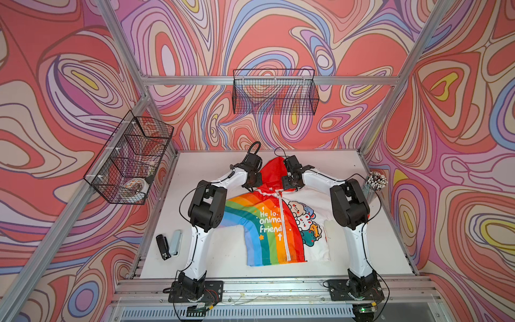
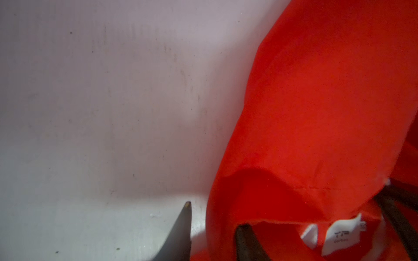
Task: Unzip the jacket
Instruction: Flatten out the jacket at the center of the board.
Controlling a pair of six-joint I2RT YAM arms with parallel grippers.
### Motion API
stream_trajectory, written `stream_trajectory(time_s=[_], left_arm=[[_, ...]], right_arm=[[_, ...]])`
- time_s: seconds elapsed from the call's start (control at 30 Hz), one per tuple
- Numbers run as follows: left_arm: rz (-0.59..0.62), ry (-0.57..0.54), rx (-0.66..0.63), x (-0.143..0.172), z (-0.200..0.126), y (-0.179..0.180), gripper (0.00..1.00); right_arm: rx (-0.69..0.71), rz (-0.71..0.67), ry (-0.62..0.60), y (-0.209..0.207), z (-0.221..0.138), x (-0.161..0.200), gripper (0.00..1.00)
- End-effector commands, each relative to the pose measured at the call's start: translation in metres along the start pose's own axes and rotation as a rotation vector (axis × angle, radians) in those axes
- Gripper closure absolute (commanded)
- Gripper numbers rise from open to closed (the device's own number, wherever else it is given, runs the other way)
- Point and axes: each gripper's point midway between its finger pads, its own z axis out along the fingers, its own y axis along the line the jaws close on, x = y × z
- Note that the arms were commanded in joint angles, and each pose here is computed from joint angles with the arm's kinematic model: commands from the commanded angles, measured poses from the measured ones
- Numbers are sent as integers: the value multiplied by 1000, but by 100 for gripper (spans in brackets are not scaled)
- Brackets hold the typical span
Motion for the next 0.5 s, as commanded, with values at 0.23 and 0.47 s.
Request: stream_trajectory(time_s=[0.23,0.47], left_arm=[[-12,35,-78,6,5,18,100],[-16,36,-77,7,4,20,100]], right_arm=[[200,110,-76,-45,-20,-21,62],[206,217,-69,-69,-24,-18,82]])
